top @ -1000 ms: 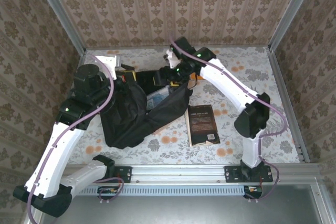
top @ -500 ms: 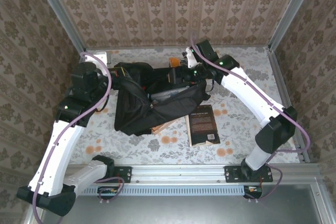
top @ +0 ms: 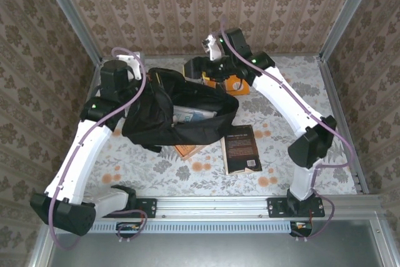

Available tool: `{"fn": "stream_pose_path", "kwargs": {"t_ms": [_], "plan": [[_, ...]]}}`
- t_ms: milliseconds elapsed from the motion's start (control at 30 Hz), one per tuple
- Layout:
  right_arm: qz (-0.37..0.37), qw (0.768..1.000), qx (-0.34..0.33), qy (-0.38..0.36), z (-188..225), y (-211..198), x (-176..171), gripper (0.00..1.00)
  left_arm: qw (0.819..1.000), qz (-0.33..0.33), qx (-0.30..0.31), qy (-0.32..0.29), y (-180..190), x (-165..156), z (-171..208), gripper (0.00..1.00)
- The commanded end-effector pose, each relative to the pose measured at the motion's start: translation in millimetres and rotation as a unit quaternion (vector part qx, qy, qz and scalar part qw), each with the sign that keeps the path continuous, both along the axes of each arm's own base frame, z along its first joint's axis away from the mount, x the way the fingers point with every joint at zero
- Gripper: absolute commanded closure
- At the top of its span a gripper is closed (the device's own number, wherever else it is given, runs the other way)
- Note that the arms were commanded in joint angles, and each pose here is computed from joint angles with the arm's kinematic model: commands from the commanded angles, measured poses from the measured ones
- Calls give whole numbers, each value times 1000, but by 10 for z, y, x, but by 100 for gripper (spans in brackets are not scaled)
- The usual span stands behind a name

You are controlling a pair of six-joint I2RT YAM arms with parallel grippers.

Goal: Pack the student bag

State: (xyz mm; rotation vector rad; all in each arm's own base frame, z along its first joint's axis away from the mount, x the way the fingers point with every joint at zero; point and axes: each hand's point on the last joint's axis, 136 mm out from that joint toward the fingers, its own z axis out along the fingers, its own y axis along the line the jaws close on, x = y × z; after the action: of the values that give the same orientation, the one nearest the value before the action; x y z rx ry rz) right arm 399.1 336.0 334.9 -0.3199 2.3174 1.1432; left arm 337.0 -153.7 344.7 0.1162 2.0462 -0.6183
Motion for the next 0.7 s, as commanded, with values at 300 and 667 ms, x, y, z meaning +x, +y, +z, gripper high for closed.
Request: {"fn": "stream_pose_path", "kwargs": {"t_ms": [300,667], "plan": [[-80,994,-65,-24,-32,-544,-275,12,987,141,-80,-16,763,779,250,100],[-133,973,-180,63,-1202,-1305,-866,12,984,127,-122,39,833,1289,-29,99]]}}
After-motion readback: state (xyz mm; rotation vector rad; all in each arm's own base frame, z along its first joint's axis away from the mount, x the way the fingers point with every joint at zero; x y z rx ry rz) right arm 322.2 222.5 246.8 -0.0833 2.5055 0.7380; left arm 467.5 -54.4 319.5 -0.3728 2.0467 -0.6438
